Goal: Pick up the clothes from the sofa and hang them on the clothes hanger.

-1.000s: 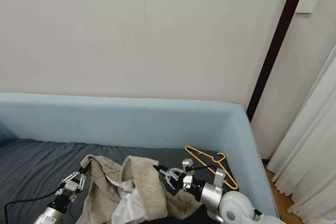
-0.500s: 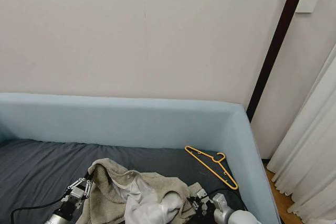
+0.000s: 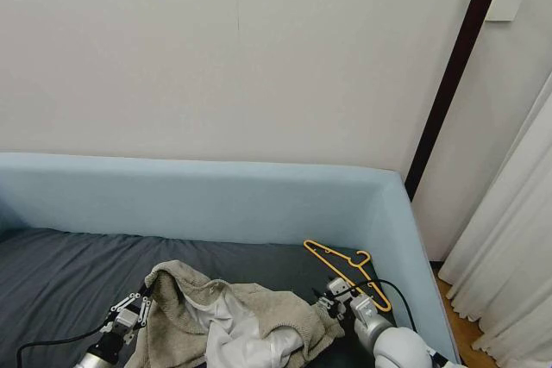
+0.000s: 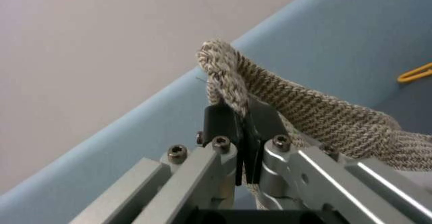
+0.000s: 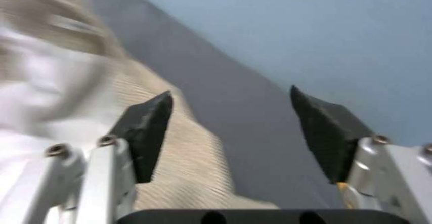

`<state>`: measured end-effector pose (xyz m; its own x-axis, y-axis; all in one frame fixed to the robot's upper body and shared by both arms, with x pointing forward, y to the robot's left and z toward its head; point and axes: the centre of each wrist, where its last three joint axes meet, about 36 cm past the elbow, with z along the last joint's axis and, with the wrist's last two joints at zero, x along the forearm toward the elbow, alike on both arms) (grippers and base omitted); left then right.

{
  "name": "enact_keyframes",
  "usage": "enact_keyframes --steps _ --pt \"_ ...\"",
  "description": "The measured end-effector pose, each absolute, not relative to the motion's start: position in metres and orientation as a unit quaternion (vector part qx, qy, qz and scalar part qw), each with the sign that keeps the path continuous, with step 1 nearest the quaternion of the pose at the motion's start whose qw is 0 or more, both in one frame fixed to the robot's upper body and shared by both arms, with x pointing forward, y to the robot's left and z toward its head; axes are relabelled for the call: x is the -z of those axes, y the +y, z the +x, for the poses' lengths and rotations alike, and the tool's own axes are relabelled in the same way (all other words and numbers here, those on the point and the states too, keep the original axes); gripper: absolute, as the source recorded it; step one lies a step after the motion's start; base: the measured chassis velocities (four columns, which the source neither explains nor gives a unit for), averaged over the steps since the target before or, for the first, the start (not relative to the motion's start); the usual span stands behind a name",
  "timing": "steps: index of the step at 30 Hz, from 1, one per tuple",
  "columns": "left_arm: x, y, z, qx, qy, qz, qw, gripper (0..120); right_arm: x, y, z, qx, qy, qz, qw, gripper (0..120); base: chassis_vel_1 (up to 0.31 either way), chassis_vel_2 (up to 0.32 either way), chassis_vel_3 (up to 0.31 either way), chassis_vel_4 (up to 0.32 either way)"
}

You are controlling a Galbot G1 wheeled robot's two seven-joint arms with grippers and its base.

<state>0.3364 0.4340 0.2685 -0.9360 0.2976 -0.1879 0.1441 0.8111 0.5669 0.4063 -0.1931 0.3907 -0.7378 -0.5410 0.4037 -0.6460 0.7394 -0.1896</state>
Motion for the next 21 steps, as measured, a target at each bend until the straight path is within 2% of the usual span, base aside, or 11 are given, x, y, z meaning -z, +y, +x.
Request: enact_keyframes --steps 2,4,5,7,14,21 --pt "-0.269 0.434 0.338 -0.285 0.942 0.118 0.136 0 -0.380 -0.188 0.411 -0.199 -0.894 0.376 0.143 84 0.000 0.000 0.000 0.000" --pt "-0.268 0.435 0.338 -0.285 0.942 0.118 0.135 0 -0.371 -0.188 0.418 -0.229 -0.874 0.407 0.133 86 0.000 0.000 0.000 0.000" --pt "-0.268 0.435 0.338 -0.285 0.942 0.118 0.134 0 -0.361 -0.188 0.426 -0.262 -0.848 0.443 0.124 93 0.000 0.000 0.000 0.000" --pt "-0.268 0.436 0.338 -0.285 0.942 0.118 0.133 0 -0.349 -0.186 0.439 -0.319 -0.805 0.486 0.116 98 0.000 0.000 0.000 0.000" --pt "-0.269 0.435 0.340 -0.284 0.942 0.119 0.134 0 -0.339 -0.179 0.448 -0.401 -0.766 0.489 0.117 100 0.000 0.000 0.000 0.000" --pt "-0.266 0.433 0.341 -0.281 0.943 0.120 0.132 0 -0.333 -0.172 0.447 -0.472 -0.762 0.427 0.118 100 0.000 0.000 0.000 0.000"
